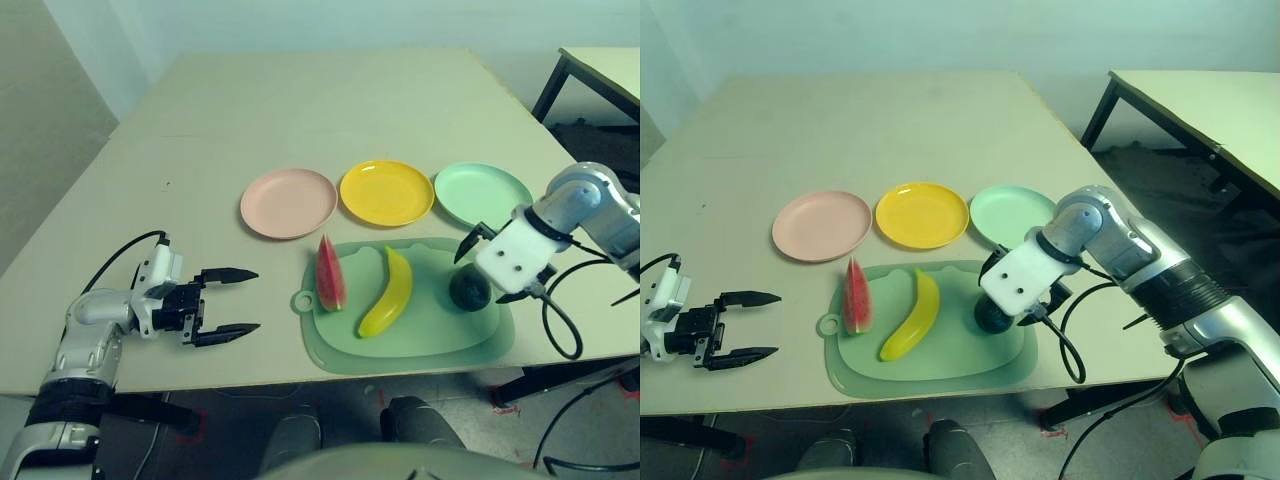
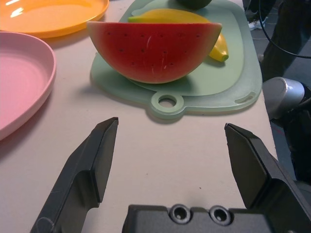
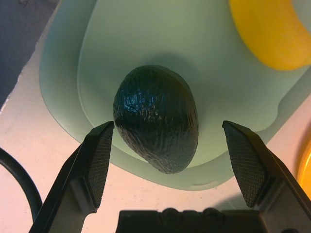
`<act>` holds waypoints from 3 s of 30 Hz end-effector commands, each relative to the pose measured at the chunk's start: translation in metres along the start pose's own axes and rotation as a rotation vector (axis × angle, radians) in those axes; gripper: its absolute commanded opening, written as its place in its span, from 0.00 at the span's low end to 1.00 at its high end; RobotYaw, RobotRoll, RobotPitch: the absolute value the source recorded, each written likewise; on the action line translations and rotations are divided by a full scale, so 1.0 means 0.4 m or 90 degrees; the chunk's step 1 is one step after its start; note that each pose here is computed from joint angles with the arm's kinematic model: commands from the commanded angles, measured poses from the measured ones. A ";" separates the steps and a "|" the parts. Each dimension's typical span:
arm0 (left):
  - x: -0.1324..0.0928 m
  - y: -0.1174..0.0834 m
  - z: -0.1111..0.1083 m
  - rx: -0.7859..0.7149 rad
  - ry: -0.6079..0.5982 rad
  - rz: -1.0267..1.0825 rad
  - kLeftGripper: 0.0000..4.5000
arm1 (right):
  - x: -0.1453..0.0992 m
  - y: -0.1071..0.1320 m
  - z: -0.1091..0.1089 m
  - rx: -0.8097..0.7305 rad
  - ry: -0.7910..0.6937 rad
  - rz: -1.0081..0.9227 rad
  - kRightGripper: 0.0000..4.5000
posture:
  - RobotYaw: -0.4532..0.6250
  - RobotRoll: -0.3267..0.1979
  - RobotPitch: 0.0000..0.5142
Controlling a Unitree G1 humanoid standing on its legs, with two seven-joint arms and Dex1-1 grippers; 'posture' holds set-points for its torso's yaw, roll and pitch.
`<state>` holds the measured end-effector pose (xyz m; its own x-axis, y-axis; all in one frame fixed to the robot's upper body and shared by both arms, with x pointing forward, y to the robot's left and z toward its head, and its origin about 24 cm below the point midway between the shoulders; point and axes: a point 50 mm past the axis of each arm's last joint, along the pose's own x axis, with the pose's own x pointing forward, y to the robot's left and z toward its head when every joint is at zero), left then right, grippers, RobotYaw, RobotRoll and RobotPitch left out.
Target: Place the fruits into color-matched plates.
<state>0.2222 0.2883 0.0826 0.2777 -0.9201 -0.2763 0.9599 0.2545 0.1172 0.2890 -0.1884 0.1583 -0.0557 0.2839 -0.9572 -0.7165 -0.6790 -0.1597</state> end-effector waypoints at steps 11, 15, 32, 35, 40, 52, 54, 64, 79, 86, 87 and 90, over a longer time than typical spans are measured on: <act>-0.009 -0.006 -0.008 0.006 0.015 -0.003 0.99 | 0.032 0.010 -0.008 0.020 -0.006 0.016 1.00 | 0.39 0.62 0.08; -0.018 -0.008 -0.013 0.006 0.020 0.001 0.99 | 0.038 0.009 -0.006 0.023 -0.008 0.018 1.00 | 0.39 0.62 0.08; -0.008 -0.005 0.001 0.019 0.017 0.003 1.00 | 0.036 -0.013 0.005 0.055 -0.012 0.006 0.87 | 0.40 0.62 0.07; 0.001 -0.004 0.004 0.024 0.007 0.006 1.00 | 0.035 -0.011 0.005 0.062 -0.012 0.010 0.66 | 0.41 0.62 0.07; 0.006 -0.003 0.012 0.040 -0.005 0.014 1.00 | 0.037 -0.002 0.002 0.074 -0.009 0.018 0.66 | 0.41 0.62 0.06; -0.011 -0.006 0.006 0.030 0.003 0.029 1.00 | -0.041 -0.055 0.008 0.115 -0.034 -0.042 0.66 | 0.41 0.62 0.07; -0.007 -0.016 0.002 0.029 0.008 0.015 1.00 | -0.073 -0.086 -0.008 0.141 -0.033 -0.071 0.66 | 0.41 0.62 0.07; 0.000 -0.015 0.001 0.012 -0.012 0.035 1.00 | -0.168 -0.168 -0.149 0.280 0.111 -0.228 0.66 | 0.42 0.62 0.07; -0.007 -0.031 0.000 -0.004 -0.033 0.075 1.00 | -0.104 -0.105 -0.236 0.391 0.219 -0.249 0.66 | 0.45 0.62 0.07; 0.001 -0.029 -0.004 -0.016 -0.036 0.082 1.00 | -0.092 -0.089 -0.253 0.393 0.264 -0.257 0.66 | 0.43 0.62 0.06; 0.003 -0.025 -0.002 -0.020 -0.043 0.092 1.00 | -0.091 -0.088 -0.254 0.394 0.265 -0.258 0.66 | 0.43 0.62 0.06; 0.008 -0.018 0.005 -0.023 -0.050 0.101 1.00 | -0.087 -0.083 -0.258 0.399 0.267 -0.259 0.66 | 0.43 0.62 0.06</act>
<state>0.2141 0.2842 0.0788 0.4178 -0.8888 -0.1882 0.9083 0.4040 0.1082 0.3879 -0.2413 0.1768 0.4663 0.0736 -0.8816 -0.8801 -0.0622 -0.4707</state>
